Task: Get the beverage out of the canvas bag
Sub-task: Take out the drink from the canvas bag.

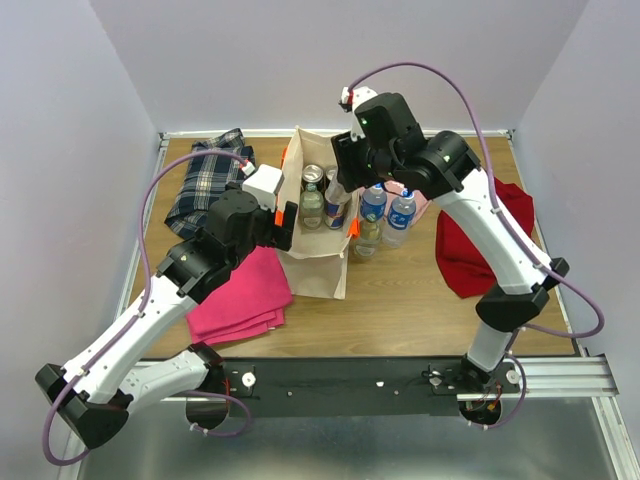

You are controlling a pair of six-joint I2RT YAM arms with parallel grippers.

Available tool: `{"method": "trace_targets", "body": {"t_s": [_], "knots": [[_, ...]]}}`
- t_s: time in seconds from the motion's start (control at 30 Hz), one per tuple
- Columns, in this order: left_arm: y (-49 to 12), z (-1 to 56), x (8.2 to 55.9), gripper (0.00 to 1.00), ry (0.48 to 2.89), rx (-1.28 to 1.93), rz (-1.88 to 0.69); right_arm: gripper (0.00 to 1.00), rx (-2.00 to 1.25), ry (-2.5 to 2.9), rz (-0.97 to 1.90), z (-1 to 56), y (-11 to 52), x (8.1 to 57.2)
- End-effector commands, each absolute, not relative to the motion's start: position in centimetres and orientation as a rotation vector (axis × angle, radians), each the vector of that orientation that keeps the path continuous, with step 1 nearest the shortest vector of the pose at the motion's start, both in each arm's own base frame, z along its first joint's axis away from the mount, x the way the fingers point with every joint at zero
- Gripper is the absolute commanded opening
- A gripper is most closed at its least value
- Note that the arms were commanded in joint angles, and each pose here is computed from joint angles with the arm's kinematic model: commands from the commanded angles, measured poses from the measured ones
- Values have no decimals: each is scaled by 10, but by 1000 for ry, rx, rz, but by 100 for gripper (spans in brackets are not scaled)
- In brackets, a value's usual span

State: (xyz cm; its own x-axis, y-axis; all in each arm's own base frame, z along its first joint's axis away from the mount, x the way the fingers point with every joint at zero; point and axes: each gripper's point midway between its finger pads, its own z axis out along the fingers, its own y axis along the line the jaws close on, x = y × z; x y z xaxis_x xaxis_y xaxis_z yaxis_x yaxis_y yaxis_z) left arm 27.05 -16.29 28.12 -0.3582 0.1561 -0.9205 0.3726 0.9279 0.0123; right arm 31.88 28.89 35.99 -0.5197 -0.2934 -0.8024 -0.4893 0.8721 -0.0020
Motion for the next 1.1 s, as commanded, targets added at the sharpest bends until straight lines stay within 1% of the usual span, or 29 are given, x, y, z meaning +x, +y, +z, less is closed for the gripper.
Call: {"method": "trace_targets", "body": {"t_s": [0.0, 0.27, 0.67, 0.87, 1.07], "knots": [[-167, 299, 274, 99, 1899, 361, -260, 1, -449, 2024, 300, 401, 281, 323], [-167, 299, 274, 99, 1902, 364, -260, 1, -361, 1971, 272, 420, 258, 318], [-172, 300, 275, 99, 1908, 364, -281, 1, -238, 1970, 159, 422, 215, 306], [-178, 302, 277, 99, 1907, 364, -304, 1, -165, 1990, 110, 412, 192, 296], [-183, 304, 279, 99, 1911, 368, -323, 1, -130, 2043, 77, 387, 180, 286]]}}
